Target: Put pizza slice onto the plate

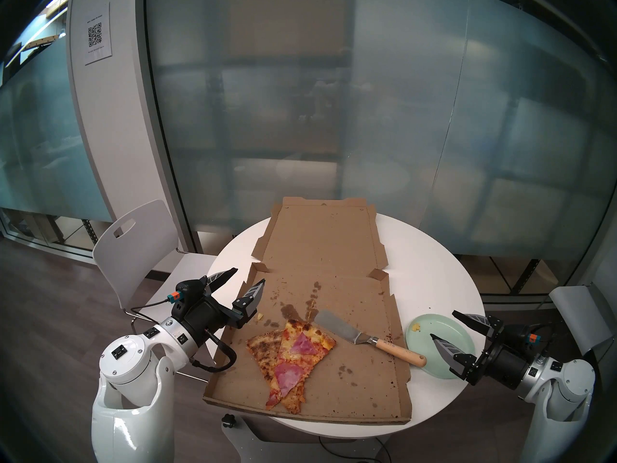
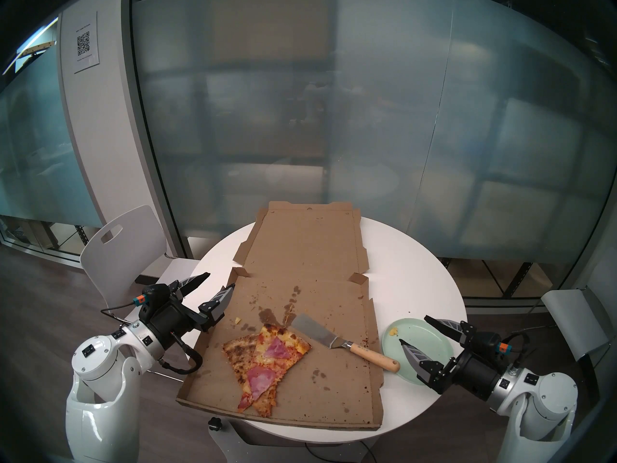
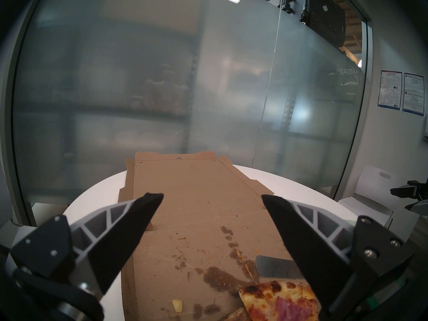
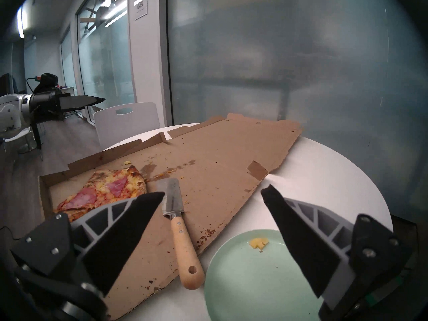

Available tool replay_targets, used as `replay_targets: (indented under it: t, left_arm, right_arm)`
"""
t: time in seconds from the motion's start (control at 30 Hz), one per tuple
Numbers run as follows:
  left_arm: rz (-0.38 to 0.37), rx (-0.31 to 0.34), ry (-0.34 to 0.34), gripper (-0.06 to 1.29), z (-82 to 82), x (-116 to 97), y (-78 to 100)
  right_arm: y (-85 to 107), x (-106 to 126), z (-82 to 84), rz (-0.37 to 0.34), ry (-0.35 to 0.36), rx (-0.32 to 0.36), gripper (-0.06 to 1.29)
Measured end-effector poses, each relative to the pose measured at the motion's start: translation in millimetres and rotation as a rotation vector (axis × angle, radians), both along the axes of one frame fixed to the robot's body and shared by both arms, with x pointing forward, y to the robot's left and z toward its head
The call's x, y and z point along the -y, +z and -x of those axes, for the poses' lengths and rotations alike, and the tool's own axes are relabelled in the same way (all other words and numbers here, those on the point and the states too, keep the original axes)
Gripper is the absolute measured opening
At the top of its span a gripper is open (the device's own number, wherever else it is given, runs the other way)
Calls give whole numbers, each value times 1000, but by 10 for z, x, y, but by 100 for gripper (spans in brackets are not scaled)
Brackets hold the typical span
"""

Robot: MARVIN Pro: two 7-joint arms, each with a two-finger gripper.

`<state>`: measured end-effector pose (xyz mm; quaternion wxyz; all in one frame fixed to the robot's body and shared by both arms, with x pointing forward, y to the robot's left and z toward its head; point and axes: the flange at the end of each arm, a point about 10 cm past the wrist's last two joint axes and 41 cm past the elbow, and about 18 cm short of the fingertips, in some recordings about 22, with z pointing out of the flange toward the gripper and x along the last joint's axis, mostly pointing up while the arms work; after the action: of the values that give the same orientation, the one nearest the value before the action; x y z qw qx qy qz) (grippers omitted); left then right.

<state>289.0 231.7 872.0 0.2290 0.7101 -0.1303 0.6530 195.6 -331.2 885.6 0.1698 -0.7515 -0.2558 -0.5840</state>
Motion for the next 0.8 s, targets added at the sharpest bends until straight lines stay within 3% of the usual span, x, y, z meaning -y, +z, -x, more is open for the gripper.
replay_targets:
  t: [0.2, 0.8]
  left_arm:
    - [0, 0, 0, 121, 0, 0, 0]
    - [0, 0, 0, 121, 0, 0, -1]
  right_arm:
    - [-23, -119, -19, 58, 71, -28, 122]
    - [-119, -289, -178, 159, 167, -60, 122]
